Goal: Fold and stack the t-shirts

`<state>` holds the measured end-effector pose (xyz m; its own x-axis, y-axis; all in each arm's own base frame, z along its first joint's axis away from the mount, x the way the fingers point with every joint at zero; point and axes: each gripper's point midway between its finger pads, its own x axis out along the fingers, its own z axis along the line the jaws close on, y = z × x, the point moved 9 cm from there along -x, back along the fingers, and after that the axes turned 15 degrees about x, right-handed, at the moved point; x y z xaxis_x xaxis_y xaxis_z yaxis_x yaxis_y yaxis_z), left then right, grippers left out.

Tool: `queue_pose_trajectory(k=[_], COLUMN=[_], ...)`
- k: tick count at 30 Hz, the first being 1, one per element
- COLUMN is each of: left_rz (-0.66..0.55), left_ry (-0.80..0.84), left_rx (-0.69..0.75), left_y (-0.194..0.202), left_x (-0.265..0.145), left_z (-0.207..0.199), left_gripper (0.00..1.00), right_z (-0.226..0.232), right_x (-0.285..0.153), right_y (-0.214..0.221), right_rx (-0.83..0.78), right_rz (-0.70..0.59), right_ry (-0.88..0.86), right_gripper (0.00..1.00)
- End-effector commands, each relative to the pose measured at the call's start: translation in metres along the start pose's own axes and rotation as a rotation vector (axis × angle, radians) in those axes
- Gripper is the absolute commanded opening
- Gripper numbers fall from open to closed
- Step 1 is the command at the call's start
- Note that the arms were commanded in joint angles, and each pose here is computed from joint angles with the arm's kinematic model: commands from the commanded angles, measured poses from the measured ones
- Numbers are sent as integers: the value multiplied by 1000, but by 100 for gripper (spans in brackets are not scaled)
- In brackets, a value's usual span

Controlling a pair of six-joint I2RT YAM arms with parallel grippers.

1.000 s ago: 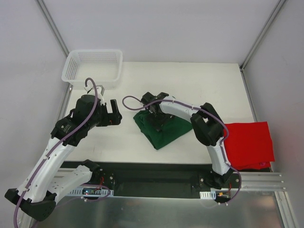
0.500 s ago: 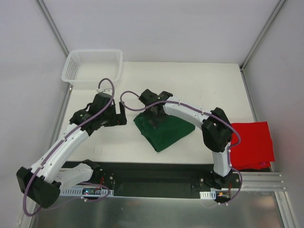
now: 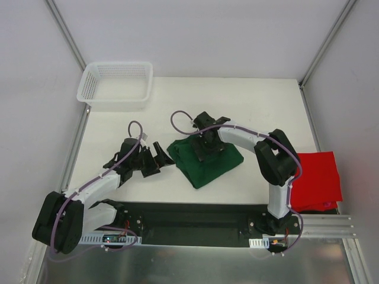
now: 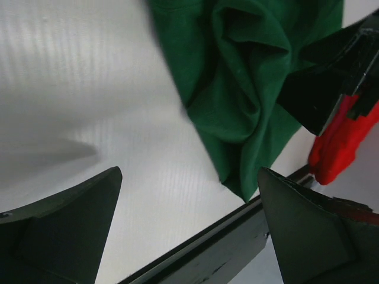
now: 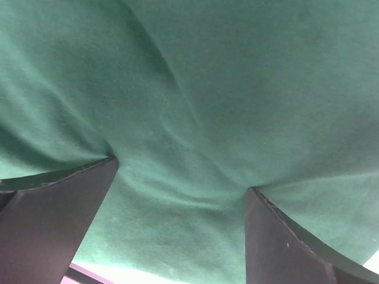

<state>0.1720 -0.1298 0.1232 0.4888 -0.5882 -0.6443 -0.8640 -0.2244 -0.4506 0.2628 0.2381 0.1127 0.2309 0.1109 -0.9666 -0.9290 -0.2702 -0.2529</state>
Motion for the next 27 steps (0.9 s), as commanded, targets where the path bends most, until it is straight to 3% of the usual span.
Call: queue_pose_trajectory(k=[1, 6, 15, 19, 20, 22, 27], left_rz=[-218, -287, -223, -234, -190, -236, -214], left_ry=[352, 492, 570, 552, 499, 448, 357], left_rx=[16, 64, 42, 77, 60, 140, 185], left_y=[-27, -42, -47, -51, -46, -54, -56], left_x=[0, 10, 38, 33, 34, 24, 21], left_z=[-31, -40, -35, -39, -35, -39, -37], left_gripper=[99, 99, 99, 99, 99, 99, 99], right_z=[15, 19, 19, 19, 19, 19, 21], right_x=[-15, -8, -5, -5, -3, -2, 2], right_y=[-14, -18, -18, -17, -17, -17, -17], right_rx=[54, 50, 35, 32, 31, 33, 39], right_rz=[-74, -47, -41, -40, -37, -31, -17], right_ry=[-198, -226, -235, -231, -230, -235, -249], right_gripper=[96, 96, 96, 96, 96, 96, 96])
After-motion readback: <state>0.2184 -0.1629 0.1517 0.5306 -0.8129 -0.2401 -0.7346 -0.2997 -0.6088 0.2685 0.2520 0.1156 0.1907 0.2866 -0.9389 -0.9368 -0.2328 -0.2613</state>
